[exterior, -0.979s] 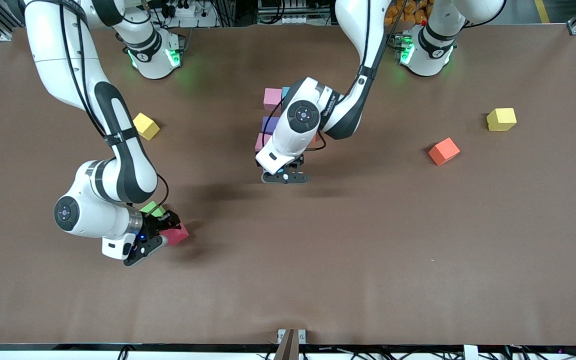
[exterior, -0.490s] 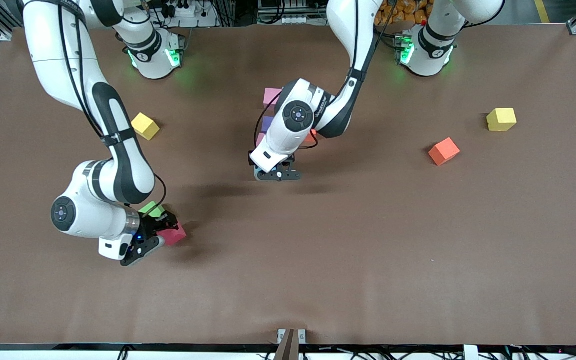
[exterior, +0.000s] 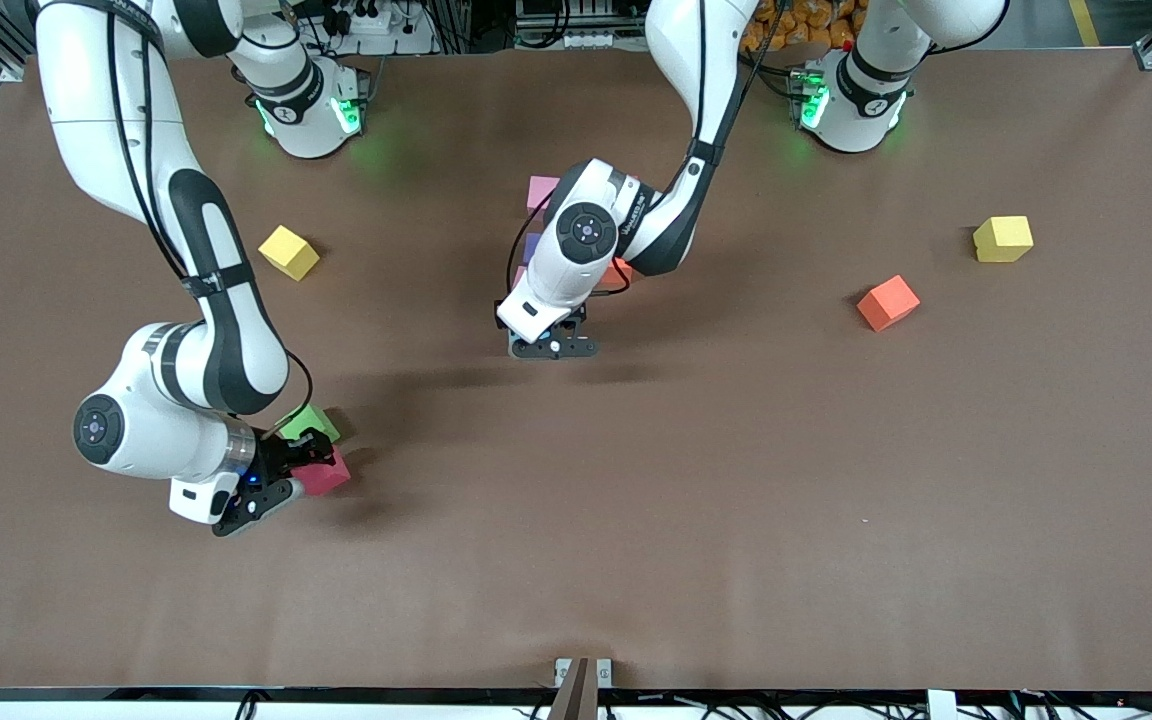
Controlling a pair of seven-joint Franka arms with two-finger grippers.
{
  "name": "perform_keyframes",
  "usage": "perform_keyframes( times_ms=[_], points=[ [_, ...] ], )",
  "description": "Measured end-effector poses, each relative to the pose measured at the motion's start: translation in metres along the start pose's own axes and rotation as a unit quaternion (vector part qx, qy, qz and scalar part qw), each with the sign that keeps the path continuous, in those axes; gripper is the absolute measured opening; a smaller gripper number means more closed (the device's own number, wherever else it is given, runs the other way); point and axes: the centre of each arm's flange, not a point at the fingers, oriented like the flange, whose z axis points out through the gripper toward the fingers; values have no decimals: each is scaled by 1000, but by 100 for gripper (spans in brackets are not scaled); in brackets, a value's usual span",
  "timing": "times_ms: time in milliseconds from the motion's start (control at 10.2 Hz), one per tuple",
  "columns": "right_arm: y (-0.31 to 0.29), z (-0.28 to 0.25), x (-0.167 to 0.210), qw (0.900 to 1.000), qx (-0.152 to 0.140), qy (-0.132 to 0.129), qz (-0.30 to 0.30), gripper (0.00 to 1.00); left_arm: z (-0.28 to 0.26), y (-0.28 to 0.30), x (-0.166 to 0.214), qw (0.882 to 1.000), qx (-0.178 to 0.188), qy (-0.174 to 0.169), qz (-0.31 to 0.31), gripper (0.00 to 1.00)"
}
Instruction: Form number 2 with 11 blocks
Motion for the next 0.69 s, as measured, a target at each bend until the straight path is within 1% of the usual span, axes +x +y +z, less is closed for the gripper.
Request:
perform_keyframes(
  times_ms=[294, 685],
  points=[
    [0, 0, 0, 1000, 0, 0, 0, 56, 9, 2, -8, 1000, 3, -6, -13, 56],
    [2, -1, -1, 1000, -1, 0, 1, 56, 10, 2, -9, 1000, 4, -6, -13, 56]
  ],
)
